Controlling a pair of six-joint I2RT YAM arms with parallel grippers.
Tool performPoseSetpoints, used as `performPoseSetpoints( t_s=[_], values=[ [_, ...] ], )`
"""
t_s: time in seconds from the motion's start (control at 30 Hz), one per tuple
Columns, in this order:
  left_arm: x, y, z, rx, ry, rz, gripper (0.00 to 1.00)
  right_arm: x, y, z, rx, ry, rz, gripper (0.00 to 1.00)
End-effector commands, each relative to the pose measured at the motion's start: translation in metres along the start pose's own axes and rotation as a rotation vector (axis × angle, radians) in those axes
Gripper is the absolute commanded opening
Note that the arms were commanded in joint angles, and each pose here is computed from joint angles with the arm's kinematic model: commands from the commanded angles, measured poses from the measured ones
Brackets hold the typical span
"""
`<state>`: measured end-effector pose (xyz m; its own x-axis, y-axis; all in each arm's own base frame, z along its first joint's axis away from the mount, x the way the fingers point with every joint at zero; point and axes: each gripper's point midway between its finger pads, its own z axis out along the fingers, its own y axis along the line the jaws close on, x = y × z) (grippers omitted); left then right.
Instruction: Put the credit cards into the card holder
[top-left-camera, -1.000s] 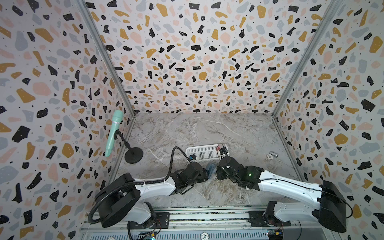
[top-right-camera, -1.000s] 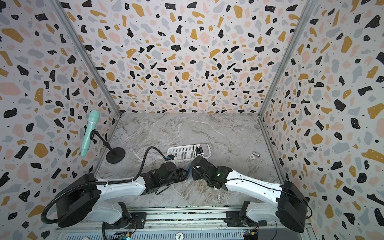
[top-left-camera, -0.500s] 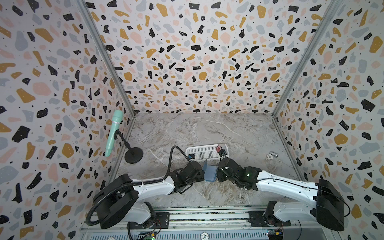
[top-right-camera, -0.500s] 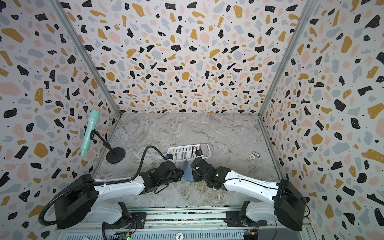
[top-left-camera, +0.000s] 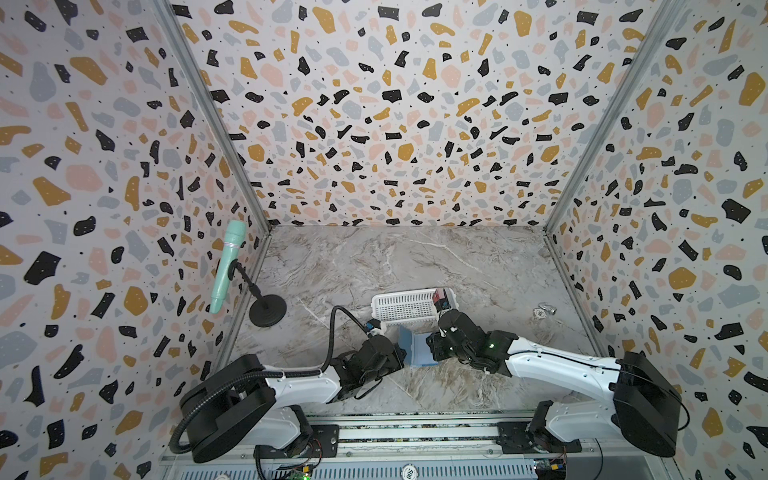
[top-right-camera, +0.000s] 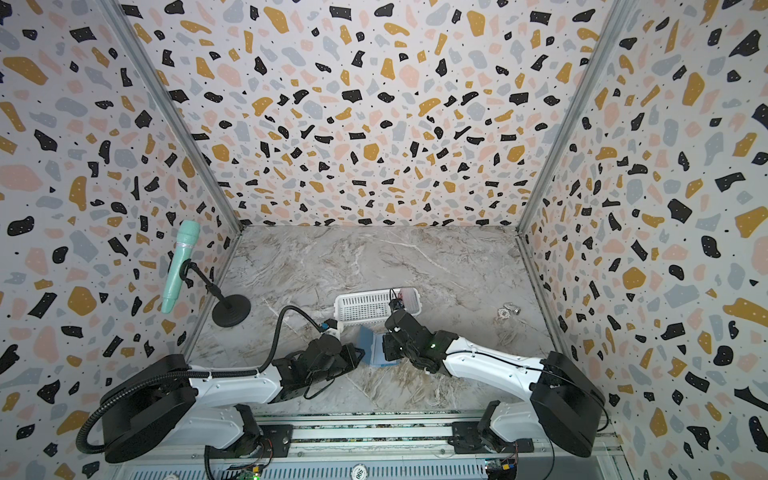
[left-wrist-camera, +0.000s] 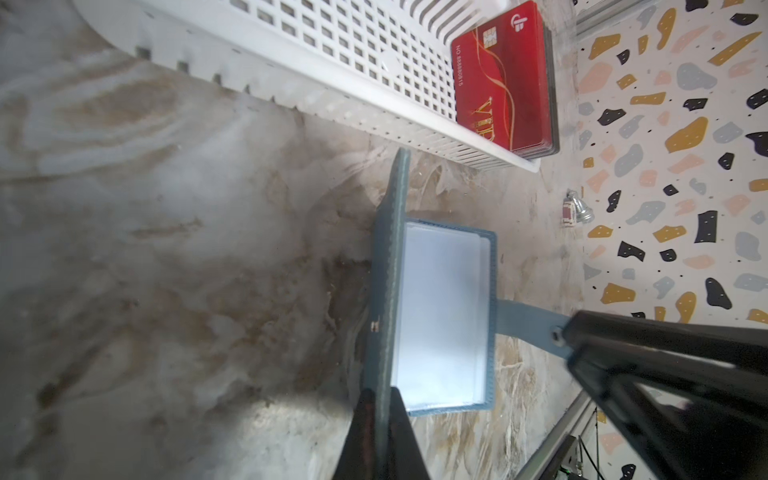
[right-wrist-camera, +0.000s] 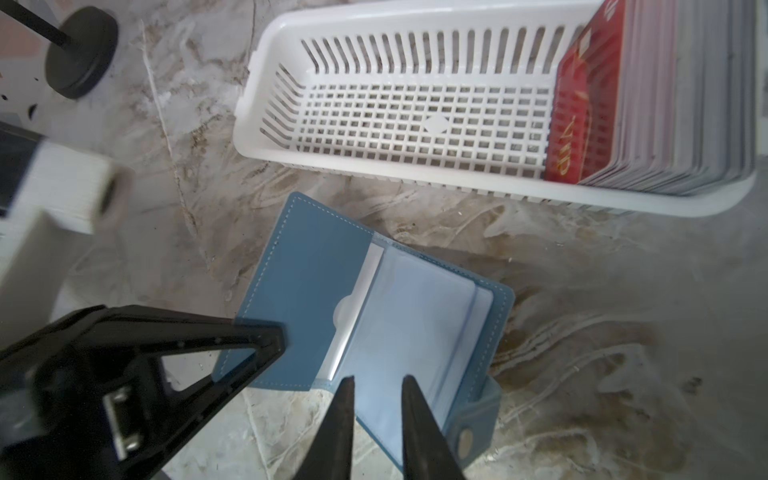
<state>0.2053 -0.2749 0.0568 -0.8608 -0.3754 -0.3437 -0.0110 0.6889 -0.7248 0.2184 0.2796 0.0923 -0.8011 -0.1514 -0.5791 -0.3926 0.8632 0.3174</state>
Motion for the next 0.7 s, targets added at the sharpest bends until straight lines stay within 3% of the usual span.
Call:
performPoseSetpoints(
  t_s=[0.0, 0.23, 0.37, 0.67],
  values=[
    [-0.003, -0.013, -0.003, 0.057, -0.026, -0.042, 0.09, 0.007, -0.002, 0.013, 0.001, 0.026, 0.013, 0.20],
    [0.000, -0.012, -0.003, 0.049, -0.022, -0.044, 0.12, 0.027, -0.018, 0.032, 0.066, 0.089, 0.008, 0.17],
    [0.000, -0.009, -0.002, 0.015, -0.020, -0.015, 0.23, 0.040, -0.025, 0.039, 0.090, 0.124, 0.000, 0.17],
    [-0.012, 0.014, -0.004, -0.182, -0.036, 0.102, 0.34, 0.055, -0.035, 0.044, 0.117, 0.161, -0.013, 0.13]
  ],
)
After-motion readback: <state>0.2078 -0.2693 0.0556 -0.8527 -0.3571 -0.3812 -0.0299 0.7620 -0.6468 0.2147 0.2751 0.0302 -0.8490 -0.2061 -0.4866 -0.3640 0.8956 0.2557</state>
